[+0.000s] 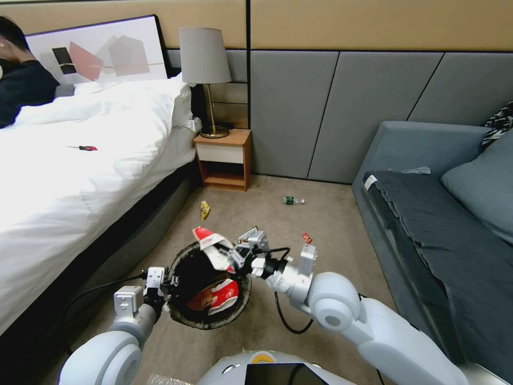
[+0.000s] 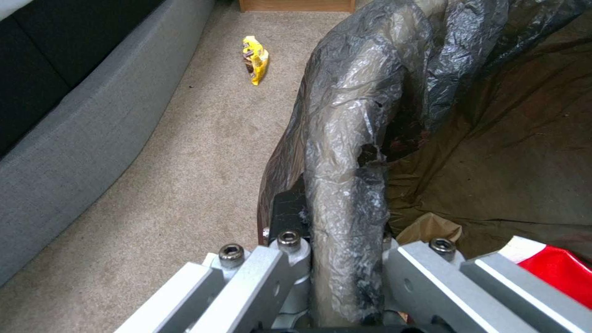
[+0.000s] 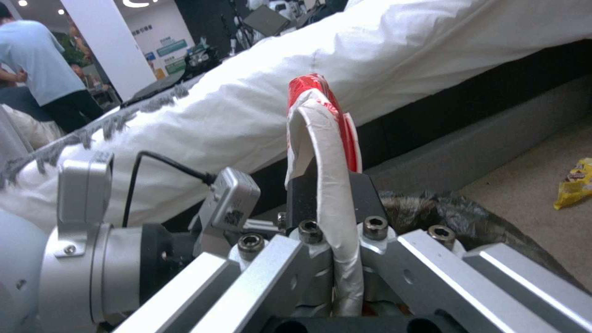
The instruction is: Pick up the trash bin, then pick up the garbage from the floor and place it into the trash bin.
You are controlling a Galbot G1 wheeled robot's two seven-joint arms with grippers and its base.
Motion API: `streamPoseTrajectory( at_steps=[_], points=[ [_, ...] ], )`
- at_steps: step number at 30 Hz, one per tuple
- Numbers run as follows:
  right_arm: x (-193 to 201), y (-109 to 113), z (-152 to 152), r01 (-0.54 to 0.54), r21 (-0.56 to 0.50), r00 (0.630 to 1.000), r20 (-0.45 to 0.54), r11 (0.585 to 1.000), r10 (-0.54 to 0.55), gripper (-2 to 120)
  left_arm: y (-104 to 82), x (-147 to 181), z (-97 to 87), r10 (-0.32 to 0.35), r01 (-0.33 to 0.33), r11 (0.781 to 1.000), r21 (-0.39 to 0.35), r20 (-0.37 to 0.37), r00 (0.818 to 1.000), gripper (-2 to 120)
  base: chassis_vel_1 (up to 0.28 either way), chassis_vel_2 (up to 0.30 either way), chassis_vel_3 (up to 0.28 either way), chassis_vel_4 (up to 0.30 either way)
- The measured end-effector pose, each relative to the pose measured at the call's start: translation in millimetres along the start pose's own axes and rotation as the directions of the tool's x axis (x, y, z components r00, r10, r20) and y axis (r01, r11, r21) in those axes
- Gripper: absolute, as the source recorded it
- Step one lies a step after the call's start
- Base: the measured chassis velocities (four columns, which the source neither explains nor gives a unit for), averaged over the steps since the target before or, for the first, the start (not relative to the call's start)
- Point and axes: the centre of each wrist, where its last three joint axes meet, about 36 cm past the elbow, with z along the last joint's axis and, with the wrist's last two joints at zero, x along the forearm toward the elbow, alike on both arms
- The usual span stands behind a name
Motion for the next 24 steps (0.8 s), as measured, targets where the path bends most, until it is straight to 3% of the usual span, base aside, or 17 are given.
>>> streamPoseTrajectory(
  at_steps=[5, 7, 13, 14, 17, 24],
  points=[
    [-0.7, -0.1, 2.4, 0.002, 0.023, 1.000, -0.026, 1.000, -0.001, 10, 0.7, -0.5, -1.6, 0.001, -0.001, 1.000, -0.004, 0.005, 1.000, 2, 0.000, 0.000, 0.000, 0.000],
    [-0.8, 0.7, 4.0, 0.002, 0.034, 0.999, -0.035, 0.999, -0.001, 22, 1.0, -0.5, -2.0, 0.003, -0.003, 1.000, -0.005, 0.005, 1.000, 2, 0.000, 0.000, 0.000, 0.000],
    [-2.8, -0.4, 5.5, -0.008, 0.046, 0.999, -0.037, 0.999, 0.010, 39, 1.3, -0.5, -2.1, 0.004, -0.004, 1.000, -0.006, 0.004, 1.000, 2, 0.000, 0.000, 0.000, 0.000],
    [-3.0, -1.3, 5.1, -0.014, 0.054, 0.999, -0.037, 0.998, 0.016, 47, 1.5, -0.5, -2.3, 0.005, -0.005, 1.000, -0.008, 0.004, 1.000, 2, 0.000, 0.000, 0.000, 0.000],
    [-2.5, -1.9, 4.7, -0.020, 0.059, 0.999, -0.036, 0.998, 0.022, 54, 1.7, -0.5, -2.5, 0.006, -0.006, 1.000, -0.011, 0.004, 1.000, 2, 0.000, 0.000, 0.000, 0.000],
    [5.1, -6.9, 7.4, -0.062, 0.113, 0.997, -0.038, 0.992, 0.067, 82, 2.4, -0.4, -2.9, 0.011, -0.011, 1.000, -0.020, 0.002, 1.000, 2, 0.000, 0.000, 0.000, 0.000]
  ],
)
